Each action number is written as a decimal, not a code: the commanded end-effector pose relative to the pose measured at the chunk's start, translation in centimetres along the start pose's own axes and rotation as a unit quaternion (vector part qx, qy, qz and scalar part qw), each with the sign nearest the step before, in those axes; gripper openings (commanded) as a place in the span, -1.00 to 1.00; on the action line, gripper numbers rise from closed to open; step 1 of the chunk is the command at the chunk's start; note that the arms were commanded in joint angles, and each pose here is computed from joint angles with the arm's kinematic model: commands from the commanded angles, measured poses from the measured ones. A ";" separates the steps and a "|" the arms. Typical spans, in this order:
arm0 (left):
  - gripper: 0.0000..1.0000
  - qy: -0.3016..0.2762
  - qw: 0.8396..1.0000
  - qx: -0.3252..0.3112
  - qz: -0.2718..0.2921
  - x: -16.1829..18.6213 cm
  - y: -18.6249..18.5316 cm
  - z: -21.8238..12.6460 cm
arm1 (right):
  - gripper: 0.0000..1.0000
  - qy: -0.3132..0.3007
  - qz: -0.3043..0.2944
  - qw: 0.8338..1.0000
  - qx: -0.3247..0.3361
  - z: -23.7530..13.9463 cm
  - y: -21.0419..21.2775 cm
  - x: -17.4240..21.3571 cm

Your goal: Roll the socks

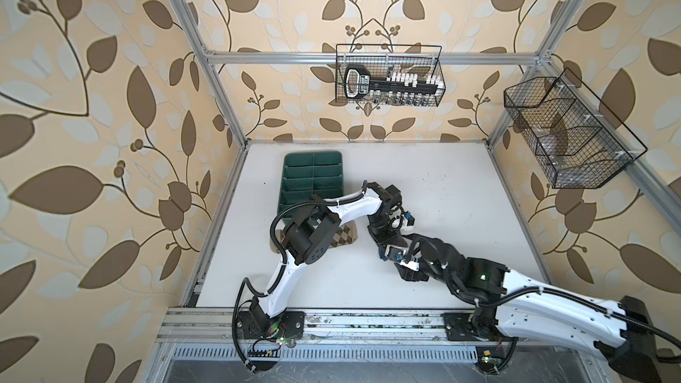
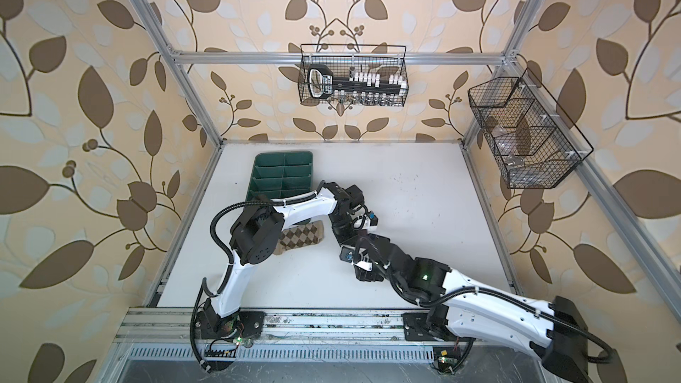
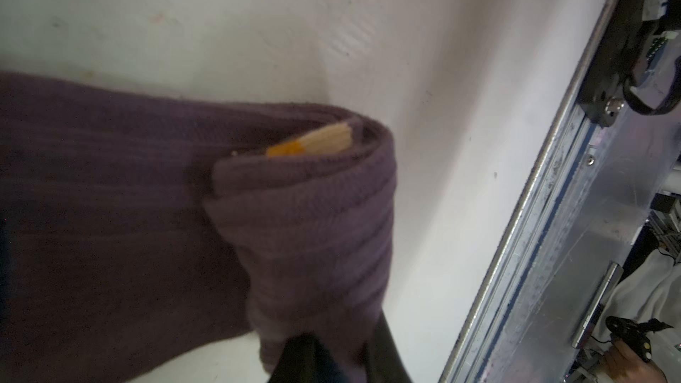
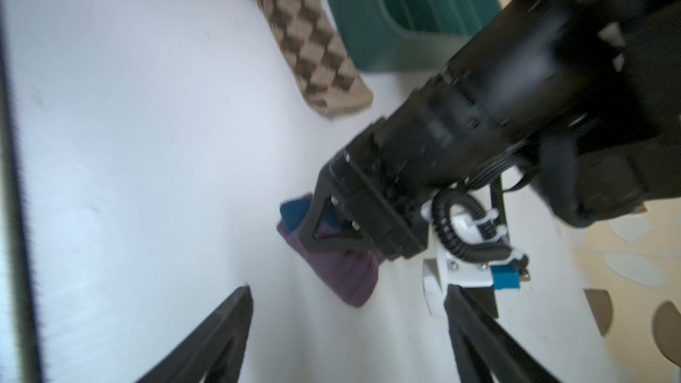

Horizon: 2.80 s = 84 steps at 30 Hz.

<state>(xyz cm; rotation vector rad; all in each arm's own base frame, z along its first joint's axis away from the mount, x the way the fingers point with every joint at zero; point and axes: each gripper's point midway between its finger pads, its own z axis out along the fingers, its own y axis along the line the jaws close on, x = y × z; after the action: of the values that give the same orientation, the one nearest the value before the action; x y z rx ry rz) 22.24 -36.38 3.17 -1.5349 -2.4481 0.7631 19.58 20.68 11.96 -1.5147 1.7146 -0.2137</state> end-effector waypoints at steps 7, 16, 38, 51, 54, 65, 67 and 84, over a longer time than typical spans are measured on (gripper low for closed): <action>-0.71 0.121 0.991 -0.003 -0.057 6.3 2.6 5.9 | 0.45 0.096 -0.144 0.983 0.057 5.5 0.7 2.4; -0.70 0.121 0.991 -0.006 -0.056 6.4 2.6 5.8 | 0.21 0.117 -0.168 0.978 0.027 9.5 2.4 3.5; 0.37 -0.104 0.961 -0.253 0.024 2.3 1.8 -9.3 | -1.00 0.202 -0.066 0.956 -0.204 8.6 9.4 6.0; 0.57 -0.332 0.729 -0.595 -0.059 9.5 0.9 -30.6 | -1.00 0.247 0.084 0.894 -0.364 6.7 11.3 6.1; 0.59 -0.388 0.704 -0.593 -0.046 12.2 -1.8 -33.2 | -1.00 0.251 0.124 0.875 -0.395 6.4 11.2 5.7; 0.56 -0.366 0.780 -0.482 0.158 12.2 -7.3 -27.0 | -1.00 0.263 0.214 0.820 -0.462 8.3 9.6 6.0; 0.58 -0.302 0.780 -0.503 0.215 10.9 -7.1 -23.9 | -1.00 0.272 0.219 0.815 -0.463 9.1 9.4 6.7; 0.68 -0.108 0.717 -0.587 0.361 0.7 -1.6 -7.3 | -1.00 0.277 0.243 0.790 -0.490 10.0 9.7 7.6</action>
<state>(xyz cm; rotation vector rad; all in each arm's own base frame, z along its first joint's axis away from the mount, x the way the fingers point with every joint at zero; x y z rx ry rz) 21.00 -31.98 7.64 -3.0228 -2.2973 -0.8799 24.44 24.55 2.12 -1.5382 2.6179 0.8098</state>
